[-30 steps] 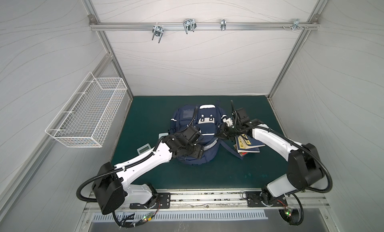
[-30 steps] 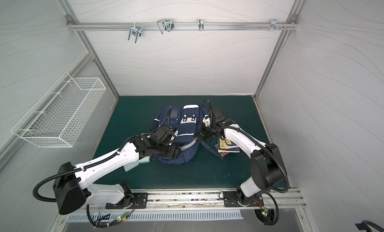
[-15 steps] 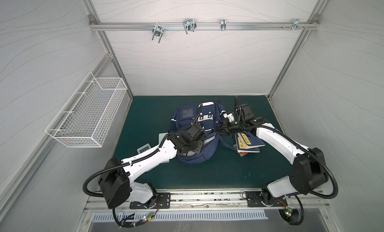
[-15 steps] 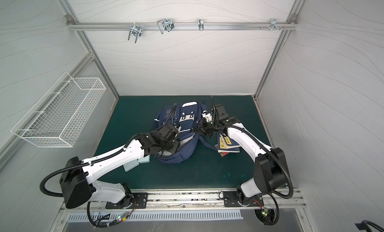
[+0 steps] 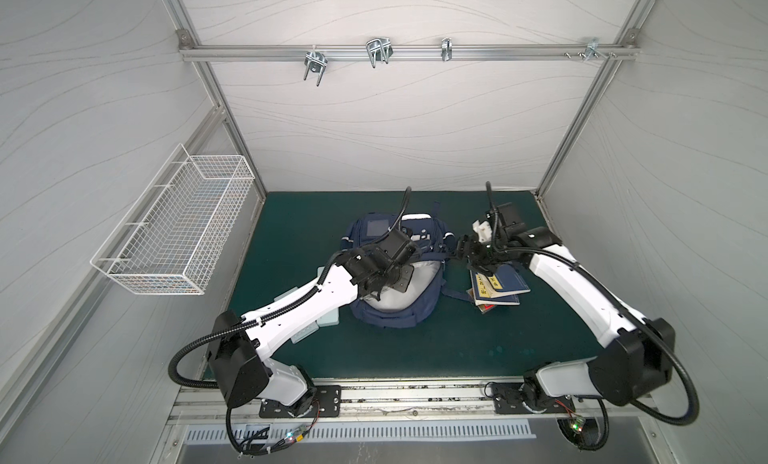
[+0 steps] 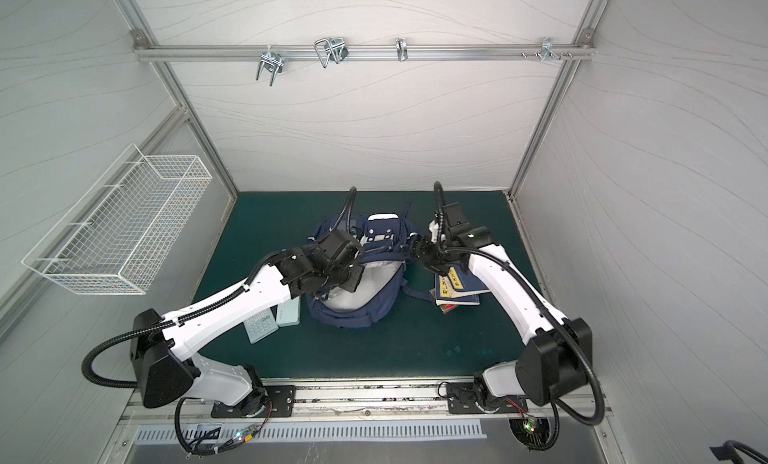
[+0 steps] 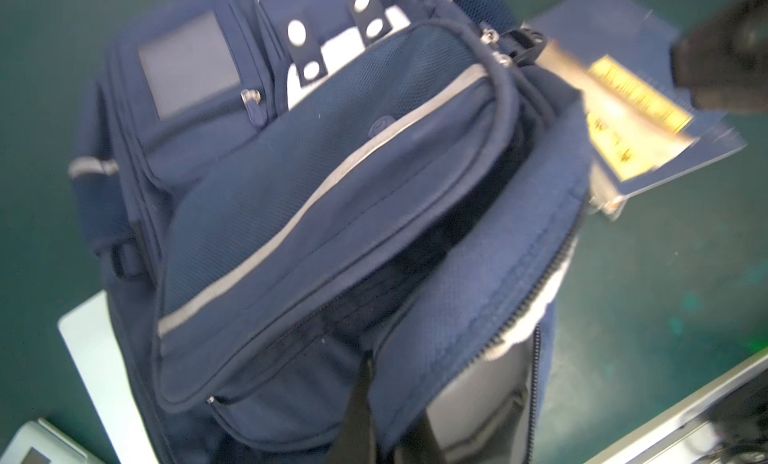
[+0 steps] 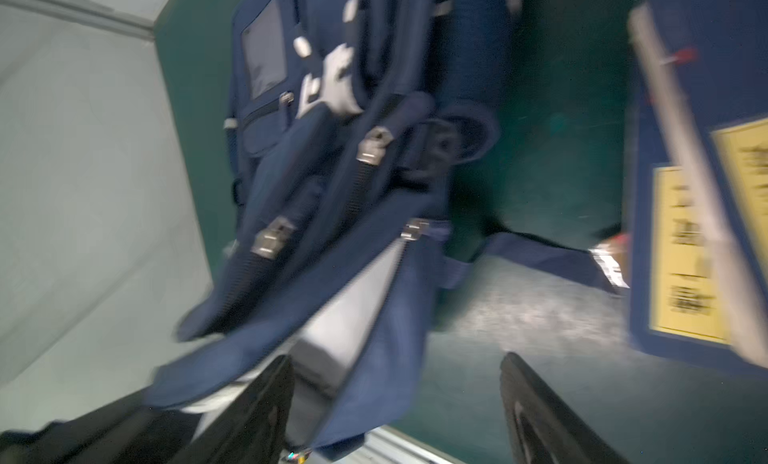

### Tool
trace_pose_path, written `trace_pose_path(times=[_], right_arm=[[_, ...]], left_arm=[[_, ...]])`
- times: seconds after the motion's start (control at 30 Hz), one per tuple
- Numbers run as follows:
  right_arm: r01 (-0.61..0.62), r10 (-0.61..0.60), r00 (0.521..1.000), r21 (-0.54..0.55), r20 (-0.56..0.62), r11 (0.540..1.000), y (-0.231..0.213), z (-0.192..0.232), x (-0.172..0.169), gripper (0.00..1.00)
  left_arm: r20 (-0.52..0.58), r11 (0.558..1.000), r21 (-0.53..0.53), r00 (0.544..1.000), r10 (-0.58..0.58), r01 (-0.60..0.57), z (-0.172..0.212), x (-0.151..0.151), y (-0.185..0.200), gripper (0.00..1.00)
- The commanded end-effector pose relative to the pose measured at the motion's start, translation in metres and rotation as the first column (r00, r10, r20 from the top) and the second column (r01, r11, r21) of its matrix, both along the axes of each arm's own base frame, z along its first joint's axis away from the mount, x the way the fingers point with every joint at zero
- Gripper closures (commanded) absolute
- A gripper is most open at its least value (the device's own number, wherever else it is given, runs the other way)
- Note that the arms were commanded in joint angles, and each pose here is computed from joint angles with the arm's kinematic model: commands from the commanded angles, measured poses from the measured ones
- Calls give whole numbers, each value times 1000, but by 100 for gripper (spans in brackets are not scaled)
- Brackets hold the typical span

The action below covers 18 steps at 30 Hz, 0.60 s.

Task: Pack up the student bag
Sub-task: 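Lift the backpack flap with the left gripper while the right gripper moves to the books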

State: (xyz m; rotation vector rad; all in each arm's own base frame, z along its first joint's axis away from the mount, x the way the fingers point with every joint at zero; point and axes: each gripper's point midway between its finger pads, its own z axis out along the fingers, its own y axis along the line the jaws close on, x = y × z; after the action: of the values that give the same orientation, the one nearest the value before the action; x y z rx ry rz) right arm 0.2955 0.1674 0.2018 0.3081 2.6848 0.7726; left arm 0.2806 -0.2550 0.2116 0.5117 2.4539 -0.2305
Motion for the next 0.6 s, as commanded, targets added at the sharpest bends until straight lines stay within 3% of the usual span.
trace_pose_path(times=[0.0,0.2,0.43,0.57], right_arm=[[197,-205,978,-177,-27,964,-87,-25,-11,20],[397,-392,918,-116,63,910,-165,-56,16,22],[482,-481,876,-53,39,874,-214,-95,41,22],[456,-456,890,-50,14,889,-220,-115,41,22]], left_arm=[[44,992,-120,998,35,-30,43,14,-17,100],[-24,979,-206,1000,0,-5,43,9,-38,100],[-91,977,-215,996,-23,3,26,0,-44,100],[-93,975,-221,995,-32,10,23,-3,-42,100]])
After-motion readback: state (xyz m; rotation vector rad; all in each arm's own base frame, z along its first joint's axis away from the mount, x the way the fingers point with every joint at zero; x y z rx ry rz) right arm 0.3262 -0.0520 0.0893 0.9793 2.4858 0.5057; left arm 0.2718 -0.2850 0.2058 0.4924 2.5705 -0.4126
